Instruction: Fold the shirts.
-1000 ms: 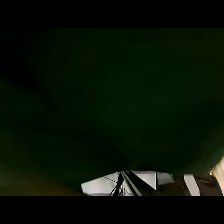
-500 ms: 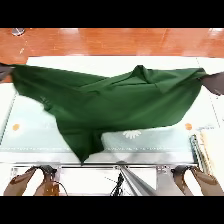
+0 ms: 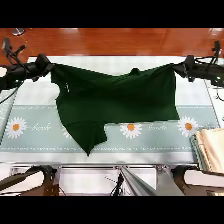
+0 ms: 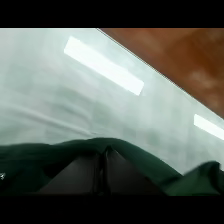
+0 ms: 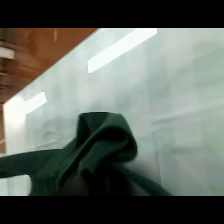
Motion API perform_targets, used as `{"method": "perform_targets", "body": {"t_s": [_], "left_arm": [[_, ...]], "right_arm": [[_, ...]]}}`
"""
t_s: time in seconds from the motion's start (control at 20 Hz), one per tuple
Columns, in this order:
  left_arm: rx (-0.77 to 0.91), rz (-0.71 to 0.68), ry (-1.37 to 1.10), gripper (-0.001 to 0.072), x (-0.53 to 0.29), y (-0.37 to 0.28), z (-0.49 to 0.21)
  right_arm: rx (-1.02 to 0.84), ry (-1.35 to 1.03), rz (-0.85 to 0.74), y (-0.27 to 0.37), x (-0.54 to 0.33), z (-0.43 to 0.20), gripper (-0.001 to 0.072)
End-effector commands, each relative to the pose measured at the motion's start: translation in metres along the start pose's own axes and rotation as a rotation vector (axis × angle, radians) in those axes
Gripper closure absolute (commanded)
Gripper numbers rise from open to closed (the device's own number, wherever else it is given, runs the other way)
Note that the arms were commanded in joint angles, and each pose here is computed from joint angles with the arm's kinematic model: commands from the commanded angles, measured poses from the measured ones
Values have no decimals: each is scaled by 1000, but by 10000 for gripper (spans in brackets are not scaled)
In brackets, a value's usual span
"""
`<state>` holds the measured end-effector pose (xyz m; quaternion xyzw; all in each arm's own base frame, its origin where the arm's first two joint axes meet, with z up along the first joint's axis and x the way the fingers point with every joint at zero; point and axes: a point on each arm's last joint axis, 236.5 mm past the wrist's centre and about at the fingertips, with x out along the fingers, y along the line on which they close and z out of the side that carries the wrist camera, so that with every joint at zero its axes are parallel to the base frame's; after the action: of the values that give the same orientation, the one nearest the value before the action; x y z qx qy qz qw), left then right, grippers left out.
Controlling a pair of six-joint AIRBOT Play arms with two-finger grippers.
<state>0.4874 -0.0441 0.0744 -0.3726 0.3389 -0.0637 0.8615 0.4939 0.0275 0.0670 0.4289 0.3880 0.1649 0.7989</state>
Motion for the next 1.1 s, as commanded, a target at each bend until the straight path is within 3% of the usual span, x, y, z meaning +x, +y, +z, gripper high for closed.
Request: {"method": "perform_targets", "body": {"t_s": [0.0, 0.05, 0.2, 0.35, 0.45, 0.6, 0.8, 1.05], "left_arm": [[-71, -18, 65, 114, 12, 6, -14], [-80, -22, 118, 1, 6, 10, -21], [-56, 49, 383, 1, -43, 56, -52], [-37, 131, 588, 2, -104, 114, -92], [-148, 147, 580, 2, -119, 136, -117], [-232, 138, 611, 3, -124, 153, -171], [-367, -24, 527, 3, -104, 130, -194], [-383, -1, 509, 3, -80, 129, -219]], "right_arm": [[94, 61, 79, -8, 26, 16, 87], [71, 63, 85, -3, 19, 21, 84], [24, 103, 95, 0, -26, 25, 86], [-60, 318, -105, -49, -94, -24, 95], [2, 285, -285, -88, -120, -41, 95], [83, 208, -322, -105, -121, -90, 95], [102, 175, -326, -107, -113, -151, 95], [130, 202, -311, -107, -108, -180, 95]]}}
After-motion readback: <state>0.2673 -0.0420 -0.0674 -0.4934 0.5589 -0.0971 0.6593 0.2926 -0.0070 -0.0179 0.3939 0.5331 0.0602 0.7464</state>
